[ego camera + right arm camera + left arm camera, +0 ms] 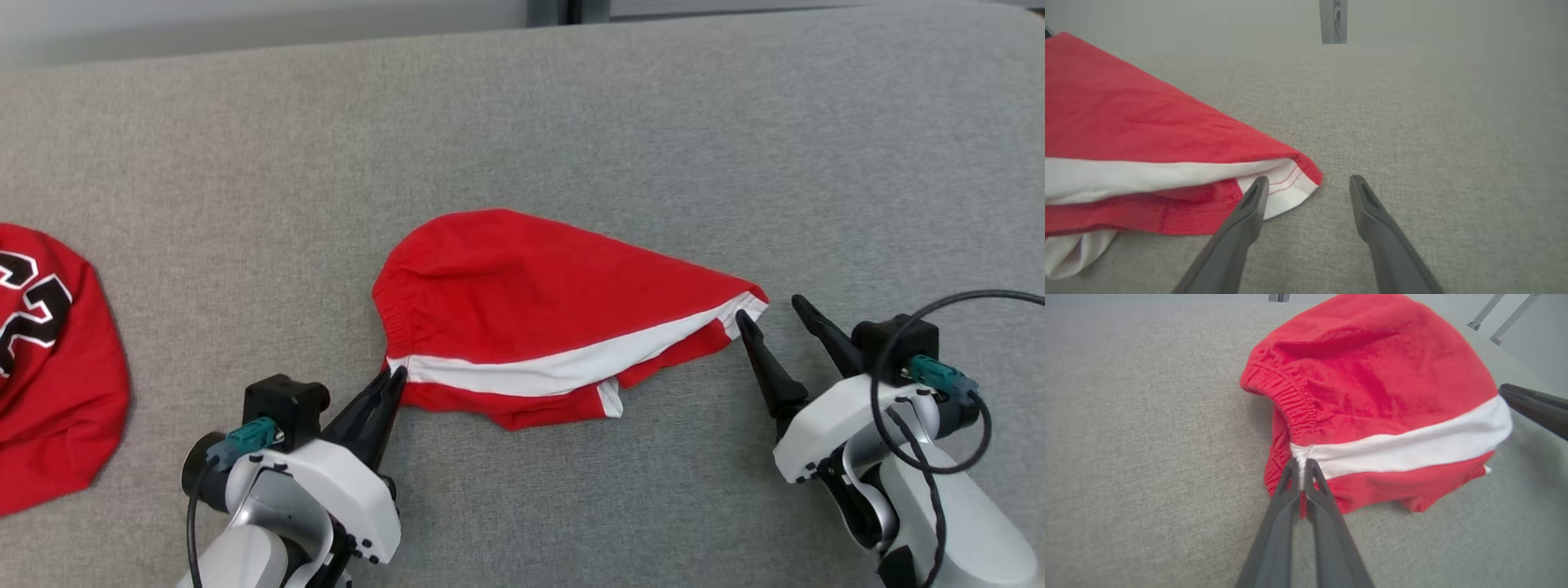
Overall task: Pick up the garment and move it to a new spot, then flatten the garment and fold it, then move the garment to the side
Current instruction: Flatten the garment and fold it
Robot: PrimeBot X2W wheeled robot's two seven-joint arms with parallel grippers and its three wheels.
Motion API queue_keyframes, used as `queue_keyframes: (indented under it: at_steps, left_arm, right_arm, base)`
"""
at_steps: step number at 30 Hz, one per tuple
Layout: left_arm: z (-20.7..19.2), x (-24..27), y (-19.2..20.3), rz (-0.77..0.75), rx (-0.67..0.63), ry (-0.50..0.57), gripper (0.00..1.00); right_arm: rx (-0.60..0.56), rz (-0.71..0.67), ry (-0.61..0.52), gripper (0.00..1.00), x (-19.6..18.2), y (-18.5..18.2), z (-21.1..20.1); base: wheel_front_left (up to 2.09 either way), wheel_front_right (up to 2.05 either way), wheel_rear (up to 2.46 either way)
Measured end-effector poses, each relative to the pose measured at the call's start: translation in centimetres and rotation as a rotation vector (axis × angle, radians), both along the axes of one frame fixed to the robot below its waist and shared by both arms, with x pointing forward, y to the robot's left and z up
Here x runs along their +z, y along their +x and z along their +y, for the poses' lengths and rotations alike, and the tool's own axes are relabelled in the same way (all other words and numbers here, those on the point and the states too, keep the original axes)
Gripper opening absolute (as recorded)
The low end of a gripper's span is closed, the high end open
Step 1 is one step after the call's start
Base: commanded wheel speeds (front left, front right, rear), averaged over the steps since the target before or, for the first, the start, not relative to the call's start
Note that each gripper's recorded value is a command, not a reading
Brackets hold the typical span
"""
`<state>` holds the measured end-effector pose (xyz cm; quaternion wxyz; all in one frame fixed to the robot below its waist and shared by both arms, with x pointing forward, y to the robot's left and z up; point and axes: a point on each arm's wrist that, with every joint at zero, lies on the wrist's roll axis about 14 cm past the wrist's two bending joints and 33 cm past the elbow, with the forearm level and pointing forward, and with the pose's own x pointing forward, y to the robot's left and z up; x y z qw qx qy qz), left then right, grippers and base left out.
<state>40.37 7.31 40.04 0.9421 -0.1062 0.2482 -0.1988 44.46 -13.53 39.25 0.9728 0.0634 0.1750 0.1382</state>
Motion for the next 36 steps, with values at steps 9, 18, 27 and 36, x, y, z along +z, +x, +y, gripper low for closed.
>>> queue_keyframes:
  at_steps: [9, 18, 27, 36]
  left_arm:
    - [0.5, -0.7, 0.5, 0.000, 0.020, 0.002, 0.00]
    - [0.8, 0.4, 1.3, -0.066, 0.040, 0.004, 0.00]
    - [2.3, 7.7, 3.9, -0.328, 0.100, 0.007, 0.00]
    - [3.8, 18.2, 5.9, -0.637, 0.127, 0.020, 0.00]
  right_arm:
    - [0.026, 0.084, 0.044, 0.45, -2.5, -0.2, 1.5]
    - [0.026, 0.071, 0.076, 0.00, -1.6, -0.9, 1.9]
    - [0.029, -0.144, 0.051, 0.00, 5.8, 0.8, 0.2]
    - [0.054, -0.399, 0.003, 0.00, 16.2, 2.6, -1.1]
  base:
    - [0.00, 0.00, 0.00]
    - [0.00, 0.00, 0.00]
    - [0.00, 0.00, 0.00]
    - [0.00, 0.00, 0.00]
